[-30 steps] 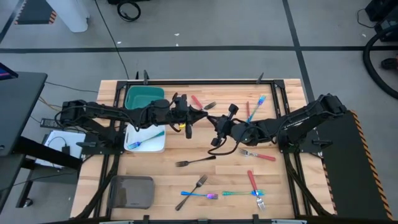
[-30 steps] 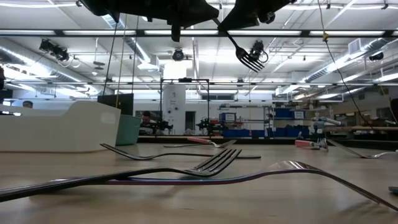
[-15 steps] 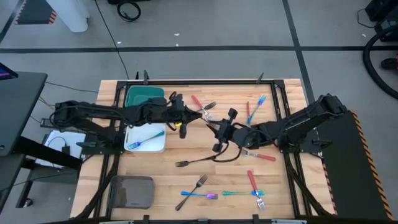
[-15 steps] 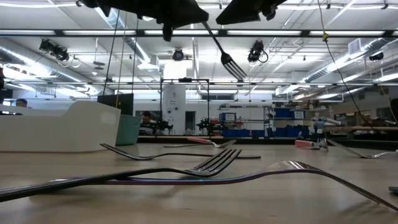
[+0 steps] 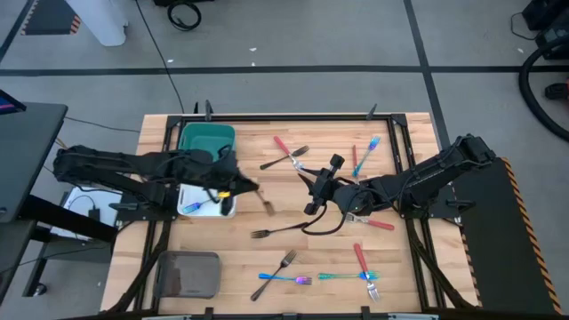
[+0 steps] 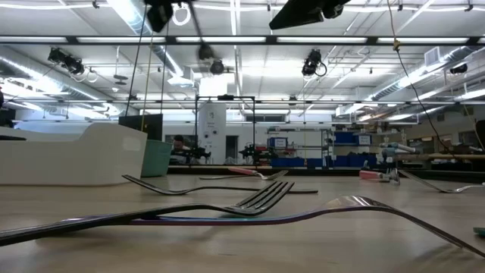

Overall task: Sort silverware by color (type)
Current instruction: Put the black fork into the black bin

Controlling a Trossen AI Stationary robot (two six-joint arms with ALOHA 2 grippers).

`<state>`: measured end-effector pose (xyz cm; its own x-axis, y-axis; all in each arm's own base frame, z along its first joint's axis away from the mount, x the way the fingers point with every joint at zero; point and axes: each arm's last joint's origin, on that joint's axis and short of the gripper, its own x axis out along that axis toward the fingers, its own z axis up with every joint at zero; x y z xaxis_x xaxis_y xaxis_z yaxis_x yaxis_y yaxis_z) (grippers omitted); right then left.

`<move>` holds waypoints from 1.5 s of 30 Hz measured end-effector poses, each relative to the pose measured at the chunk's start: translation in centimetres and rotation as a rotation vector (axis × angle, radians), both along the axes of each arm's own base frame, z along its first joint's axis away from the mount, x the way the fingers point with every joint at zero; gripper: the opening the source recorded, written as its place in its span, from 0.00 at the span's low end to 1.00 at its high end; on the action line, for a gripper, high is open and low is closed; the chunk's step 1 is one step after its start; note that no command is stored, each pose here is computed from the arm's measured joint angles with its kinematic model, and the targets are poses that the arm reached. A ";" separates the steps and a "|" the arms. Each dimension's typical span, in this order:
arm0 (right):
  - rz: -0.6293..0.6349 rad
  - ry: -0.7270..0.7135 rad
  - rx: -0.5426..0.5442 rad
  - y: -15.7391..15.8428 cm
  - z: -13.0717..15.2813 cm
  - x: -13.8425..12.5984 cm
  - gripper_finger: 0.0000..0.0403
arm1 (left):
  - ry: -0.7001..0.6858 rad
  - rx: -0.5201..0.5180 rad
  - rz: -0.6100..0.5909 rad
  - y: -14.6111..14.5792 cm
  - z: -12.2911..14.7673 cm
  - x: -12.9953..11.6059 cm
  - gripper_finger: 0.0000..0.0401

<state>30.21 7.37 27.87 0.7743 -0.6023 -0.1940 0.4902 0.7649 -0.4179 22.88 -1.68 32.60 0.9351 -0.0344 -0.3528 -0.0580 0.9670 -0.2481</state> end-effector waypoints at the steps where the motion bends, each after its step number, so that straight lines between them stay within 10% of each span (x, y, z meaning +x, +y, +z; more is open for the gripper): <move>1: -0.004 0.000 0.000 -0.1 0.0 0.0 0.21 | 0.020 -0.008 -0.012 -0.3 0.4 -0.4 0.03; 15: -0.076 0.008 0.001 -2.3 -0.1 0.4 0.20 | 0.421 -0.135 -0.109 -4.1 3.9 -5.6 0.03; 45: -0.130 0.029 -0.004 -4.2 -0.2 0.6 0.21 | 0.973 -0.323 -0.008 -12.5 -3.7 -10.1 0.03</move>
<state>30.86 3.16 27.64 0.6836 -0.6982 -0.2125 0.5727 0.6937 -0.4367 12.82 -14.17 28.91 0.2478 -0.2675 -0.9311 -0.3673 0.8634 -0.3458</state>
